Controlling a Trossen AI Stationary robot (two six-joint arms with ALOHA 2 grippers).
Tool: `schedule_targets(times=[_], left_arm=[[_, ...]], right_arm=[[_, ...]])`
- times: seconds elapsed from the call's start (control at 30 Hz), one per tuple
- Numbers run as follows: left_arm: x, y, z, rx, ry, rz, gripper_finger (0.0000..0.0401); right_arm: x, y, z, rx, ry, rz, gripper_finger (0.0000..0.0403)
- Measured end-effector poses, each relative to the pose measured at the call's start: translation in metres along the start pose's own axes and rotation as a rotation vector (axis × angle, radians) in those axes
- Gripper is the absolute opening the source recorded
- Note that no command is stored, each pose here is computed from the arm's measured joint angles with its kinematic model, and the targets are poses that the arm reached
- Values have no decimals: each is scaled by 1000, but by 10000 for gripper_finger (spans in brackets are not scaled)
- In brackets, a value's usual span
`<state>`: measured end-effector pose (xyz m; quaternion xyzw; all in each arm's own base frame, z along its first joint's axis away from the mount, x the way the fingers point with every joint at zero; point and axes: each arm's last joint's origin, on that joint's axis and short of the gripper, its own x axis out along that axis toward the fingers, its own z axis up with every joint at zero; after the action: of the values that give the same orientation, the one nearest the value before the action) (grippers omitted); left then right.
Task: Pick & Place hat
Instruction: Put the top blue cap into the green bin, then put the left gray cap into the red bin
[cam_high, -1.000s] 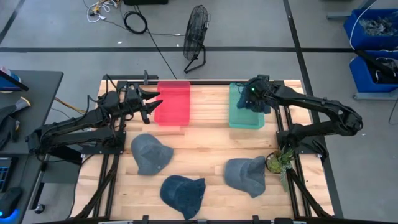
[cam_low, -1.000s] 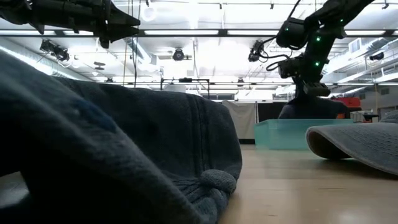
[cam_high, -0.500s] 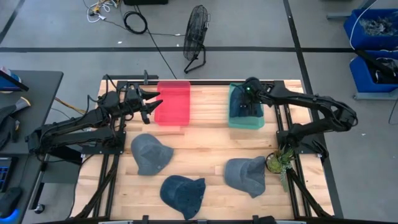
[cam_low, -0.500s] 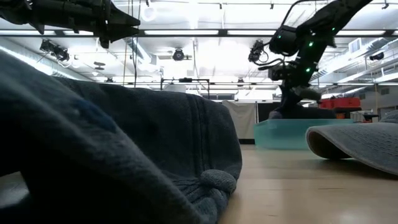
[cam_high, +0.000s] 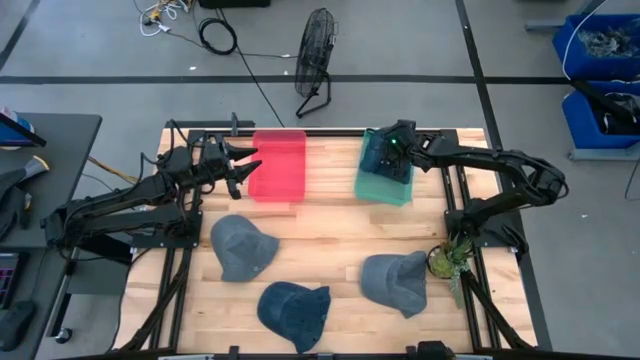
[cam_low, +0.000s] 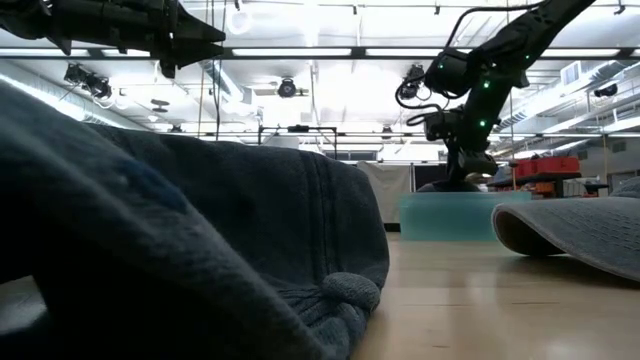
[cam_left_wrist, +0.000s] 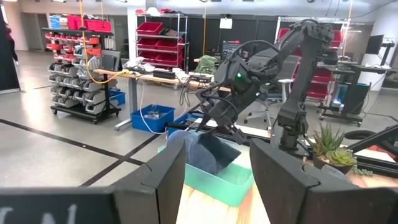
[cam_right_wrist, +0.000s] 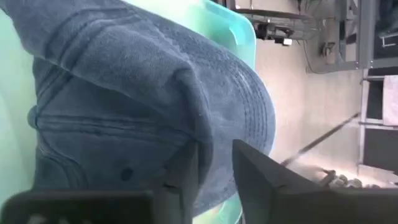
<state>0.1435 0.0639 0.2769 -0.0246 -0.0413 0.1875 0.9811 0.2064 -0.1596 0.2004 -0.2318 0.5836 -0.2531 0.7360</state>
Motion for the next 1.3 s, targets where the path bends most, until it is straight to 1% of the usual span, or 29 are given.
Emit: schedule_targets(times=[0.1, 0.2, 0.3, 0.4, 0.5, 0.6, 0.7, 0.77, 0.83, 0.87, 1.0, 1.1, 1.13, 1.2, 1.3], left_arm=[[0, 0, 0, 0, 0, 0, 183], [0, 0, -1, 0, 8, 0, 183], [0, 0, -3, -1, 28, 2, 183], [0, 0, -6, -3, 62, 4, 183], [0, 1, -9, -5, 90, 6, 183], [0, 1, -9, -7, 92, 7, 183], [0, 1, -8, -54, 85, 8, 183], [0, 0, -7, -90, 75, 8, 183], [0, 0, -7, -119, 67, 8, 183], [0, 0, -6, -136, 64, 7, 183], [0, -1, -6, -154, 61, -34, 183], [0, -2, -5, -126, 60, -62, 183], [0, -2, -5, -113, 60, -64, 183], [0, -2, -5, -109, 59, -63, 183], [0, -2, -5, -109, 61, -71, 183]], right_arm=[[-2, 3, 2, -36, 5, 0, 137], [-6, 7, 6, -73, 39, -60, 152], [-14, 16, 12, -110, 84, -143, 156], [-27, 28, 19, -165, 81, -193, 153], [-43, 43, 28, -196, 20, -197, 148], [-61, 58, 33, -198, -75, -156, 147], [-80, 67, 37, -210, -143, -137, 146], [-96, 66, 41, -182, -179, -116, 146], [-112, 61, 48, -120, -227, -64, 146], [-119, 59, 51, -86, -253, -19, 146], [-142, 52, 63, 7, -396, 258, 146], [-149, 54, 68, -3, -484, 443, 146], [-149, 55, 68, -9, -497, 479, 146], [-150, 56, 68, 0, -501, 508, 146], [-148, 57, 69, 76, -468, 530, 146]])
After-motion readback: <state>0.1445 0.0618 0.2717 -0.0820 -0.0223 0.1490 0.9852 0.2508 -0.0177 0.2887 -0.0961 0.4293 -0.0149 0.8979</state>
